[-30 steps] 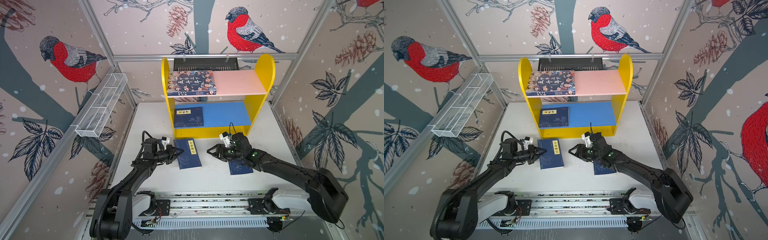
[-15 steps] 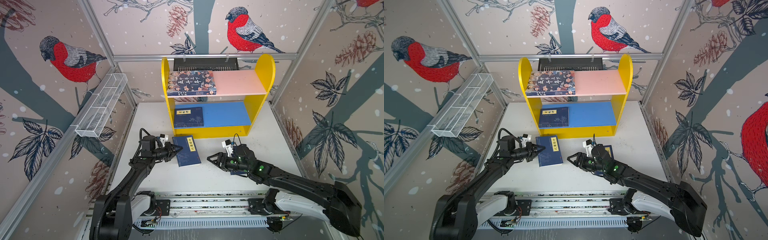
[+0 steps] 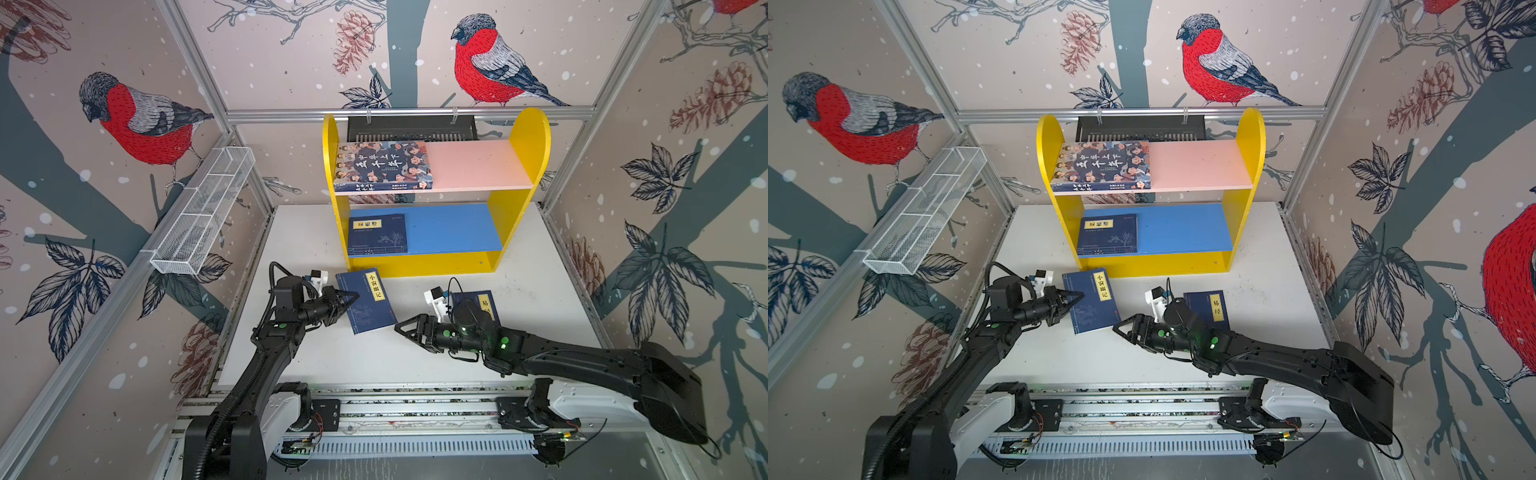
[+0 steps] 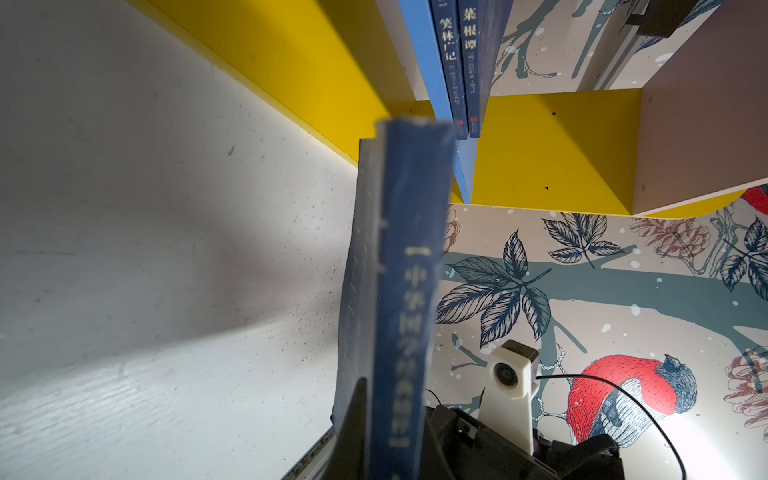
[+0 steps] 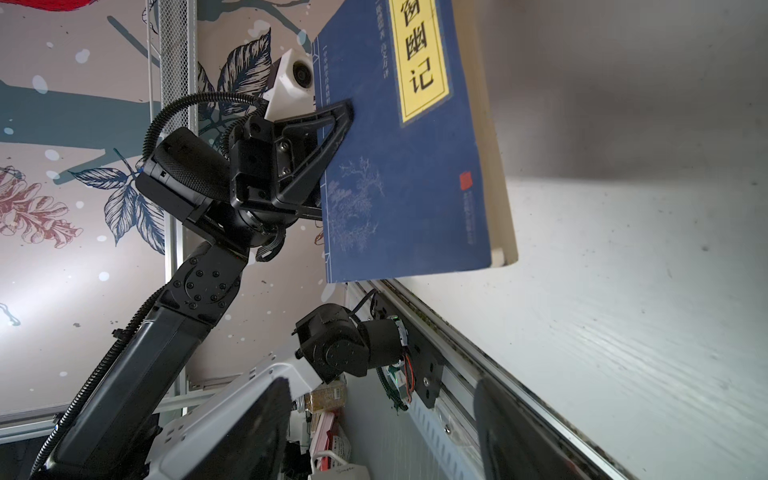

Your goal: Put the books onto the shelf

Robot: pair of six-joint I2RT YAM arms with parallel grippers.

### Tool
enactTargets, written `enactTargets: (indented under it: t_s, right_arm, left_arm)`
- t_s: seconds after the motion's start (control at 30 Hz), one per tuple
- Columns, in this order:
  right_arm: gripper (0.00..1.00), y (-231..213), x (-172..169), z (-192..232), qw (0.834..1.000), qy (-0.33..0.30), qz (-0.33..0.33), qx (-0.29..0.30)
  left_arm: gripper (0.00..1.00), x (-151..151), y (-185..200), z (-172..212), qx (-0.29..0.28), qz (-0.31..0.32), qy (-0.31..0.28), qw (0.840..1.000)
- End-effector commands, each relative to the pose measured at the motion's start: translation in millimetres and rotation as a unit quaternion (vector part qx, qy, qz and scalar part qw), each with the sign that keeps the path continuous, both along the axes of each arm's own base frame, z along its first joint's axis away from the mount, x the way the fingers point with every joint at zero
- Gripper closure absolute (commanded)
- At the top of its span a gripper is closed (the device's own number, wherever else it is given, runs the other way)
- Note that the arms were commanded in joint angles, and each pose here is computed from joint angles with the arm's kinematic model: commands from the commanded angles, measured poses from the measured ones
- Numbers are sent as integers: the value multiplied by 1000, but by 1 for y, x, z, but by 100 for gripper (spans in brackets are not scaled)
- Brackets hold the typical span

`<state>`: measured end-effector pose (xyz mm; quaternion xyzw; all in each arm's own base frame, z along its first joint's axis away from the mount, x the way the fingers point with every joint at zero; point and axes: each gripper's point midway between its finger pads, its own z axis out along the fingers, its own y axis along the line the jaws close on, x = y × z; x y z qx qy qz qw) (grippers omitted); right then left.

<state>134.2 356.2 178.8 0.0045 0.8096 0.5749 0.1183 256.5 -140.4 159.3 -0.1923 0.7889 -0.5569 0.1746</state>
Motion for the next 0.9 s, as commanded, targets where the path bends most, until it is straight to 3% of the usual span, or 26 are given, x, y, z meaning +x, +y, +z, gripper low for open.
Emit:
enactTargets:
  t_s: [0.0, 0.47, 0.87]
  right_arm:
    - [29, 9, 13, 20, 998, -2, -32, 55]
    - [29, 52, 23, 12, 990, 46, -23, 130]
    - [29, 59, 43, 0, 979, 72, -75, 173]
  left_arm:
    - [100, 2, -2, 12, -27, 2, -6, 1000]
    - [100, 12, -3, 35, -74, 16, -21, 997]
    - [100, 4, -3, 23, -72, 15, -6, 997]
